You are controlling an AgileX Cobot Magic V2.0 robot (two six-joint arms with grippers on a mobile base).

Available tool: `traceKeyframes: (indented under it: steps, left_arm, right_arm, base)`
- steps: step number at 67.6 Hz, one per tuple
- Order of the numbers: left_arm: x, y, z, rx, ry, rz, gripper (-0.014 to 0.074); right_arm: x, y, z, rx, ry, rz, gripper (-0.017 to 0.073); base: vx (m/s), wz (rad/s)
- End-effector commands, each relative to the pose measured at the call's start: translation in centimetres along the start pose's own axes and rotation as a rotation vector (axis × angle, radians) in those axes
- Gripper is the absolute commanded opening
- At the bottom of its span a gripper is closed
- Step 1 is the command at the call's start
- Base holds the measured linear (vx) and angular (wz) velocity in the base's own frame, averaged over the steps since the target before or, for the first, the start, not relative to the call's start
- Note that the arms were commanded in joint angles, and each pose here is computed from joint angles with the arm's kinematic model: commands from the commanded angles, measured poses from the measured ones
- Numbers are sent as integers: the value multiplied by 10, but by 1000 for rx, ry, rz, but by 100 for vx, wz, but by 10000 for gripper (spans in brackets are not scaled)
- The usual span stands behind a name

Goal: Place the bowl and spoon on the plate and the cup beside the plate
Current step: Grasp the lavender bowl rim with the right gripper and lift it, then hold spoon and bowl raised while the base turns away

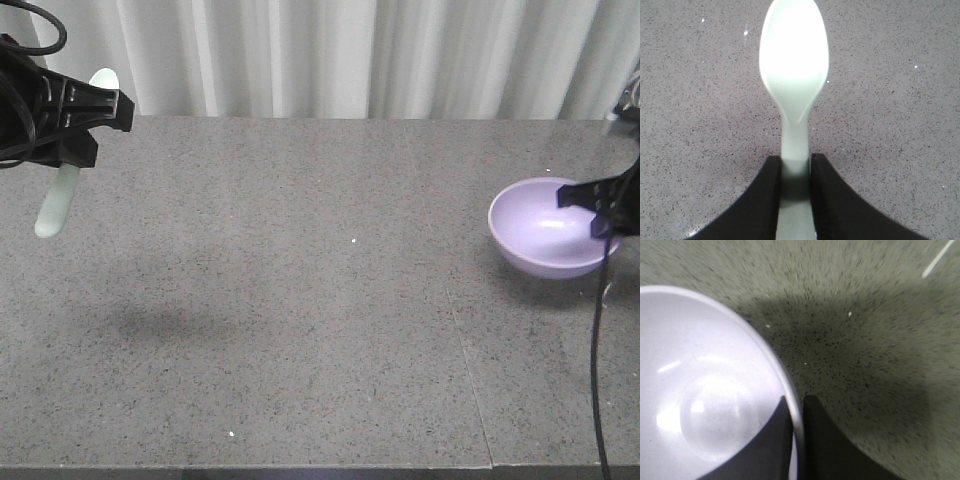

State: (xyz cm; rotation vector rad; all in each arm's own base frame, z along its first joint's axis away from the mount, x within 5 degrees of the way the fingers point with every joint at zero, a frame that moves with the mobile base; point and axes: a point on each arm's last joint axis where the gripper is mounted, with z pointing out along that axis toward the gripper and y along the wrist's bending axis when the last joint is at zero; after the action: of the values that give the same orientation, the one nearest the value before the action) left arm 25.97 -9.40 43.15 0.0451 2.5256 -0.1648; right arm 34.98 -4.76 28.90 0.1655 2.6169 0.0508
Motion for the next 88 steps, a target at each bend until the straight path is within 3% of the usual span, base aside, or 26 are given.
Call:
traceKeyframes:
  steps: [1,18,32,88]
  left_arm:
    - [-2,0,-22,27,-82,1,0]
    - [-2,0,-22,27,-82,1,0]
    - [-2,0,-22,27,-82,1,0]
    - [-2,0,-22,27,-82,1,0]
  right_arm:
    - [-5,3,-68,7,-179,-17,-7]
    - [27,12,-163,4,-322,-40,-6]
    - [57,17,-208,1,-372,-54,-6]
    - [66,18,-213,0,-340,-57,-6]
  base:
    - [0,0]
    - [0,0]
    - [0,0]
    - [0,0]
